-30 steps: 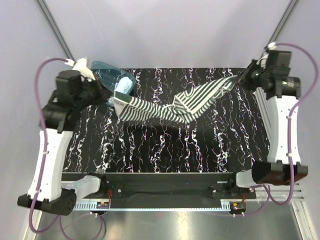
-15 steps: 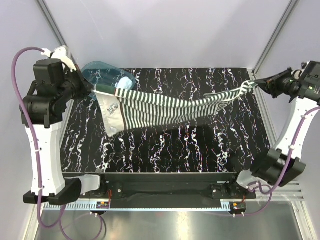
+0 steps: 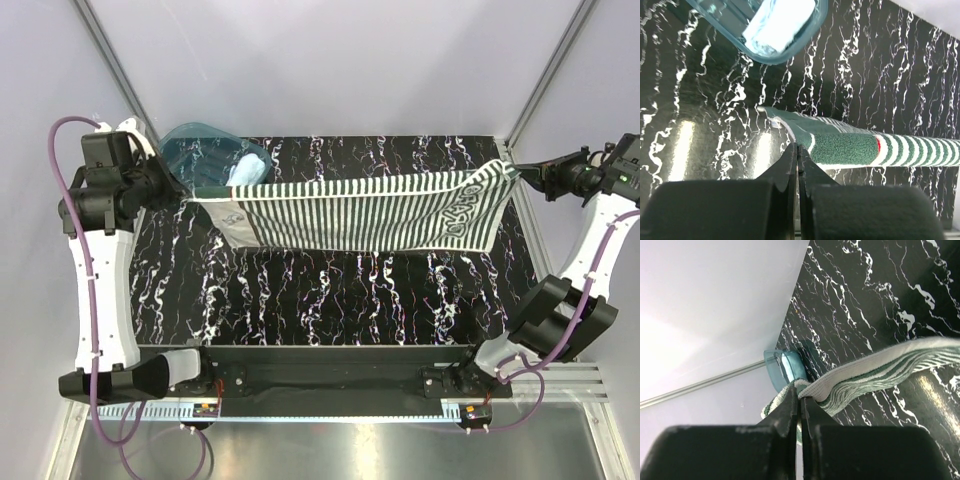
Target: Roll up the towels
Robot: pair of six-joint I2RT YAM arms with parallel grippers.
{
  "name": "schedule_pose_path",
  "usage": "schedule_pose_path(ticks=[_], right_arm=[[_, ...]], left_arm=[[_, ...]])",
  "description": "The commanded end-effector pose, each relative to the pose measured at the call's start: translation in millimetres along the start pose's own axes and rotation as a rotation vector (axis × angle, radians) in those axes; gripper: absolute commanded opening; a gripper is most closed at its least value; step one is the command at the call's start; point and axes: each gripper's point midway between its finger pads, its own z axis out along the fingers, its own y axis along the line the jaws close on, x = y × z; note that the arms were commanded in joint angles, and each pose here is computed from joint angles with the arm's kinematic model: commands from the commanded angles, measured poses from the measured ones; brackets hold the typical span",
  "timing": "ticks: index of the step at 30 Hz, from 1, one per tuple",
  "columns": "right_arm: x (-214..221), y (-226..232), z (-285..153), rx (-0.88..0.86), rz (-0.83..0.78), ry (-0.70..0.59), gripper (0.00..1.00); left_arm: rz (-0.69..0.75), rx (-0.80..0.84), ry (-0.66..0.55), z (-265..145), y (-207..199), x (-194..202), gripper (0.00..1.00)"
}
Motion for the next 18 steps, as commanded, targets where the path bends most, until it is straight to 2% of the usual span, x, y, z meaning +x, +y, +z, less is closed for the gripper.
schedule_pose_path(ticks=[1, 5, 10, 12, 15, 16, 18], right_arm=[[-9, 11, 2, -0.088, -0.015, -0.021, 0.0], [-6, 19, 15, -0.109, -0.044, 0.012, 0.0], [-4, 50, 28, -0.217, -0.068, 0.072, 0.0], [-6, 82, 18, -0.321, -0.155, 0.036, 0.0], [0, 125, -16, -0.468, -0.318, -0.031, 0.0], [3, 131, -22, -0.494, -0.381, -0.058, 0.0], [14, 120, -26, -0.498, -0.407, -0.068, 0.0]], left_arm=[[0.025, 0.088, -0.049, 9, -12, -15, 0.0], [0.001, 0.196, 0.021, 32, -27, -6, 0.0], [0.016, 0.298, 0.002, 57, -52, -36, 0.0], [0.045, 0.319, -0.015, 53, -62, -50, 0.0], [0.095, 0.335, -0.11, 33, -73, -77, 0.0], [0.111, 0.337, -0.146, 21, -75, -80, 0.0], [0.119, 0.342, -0.122, 25, -69, -63, 0.0]])
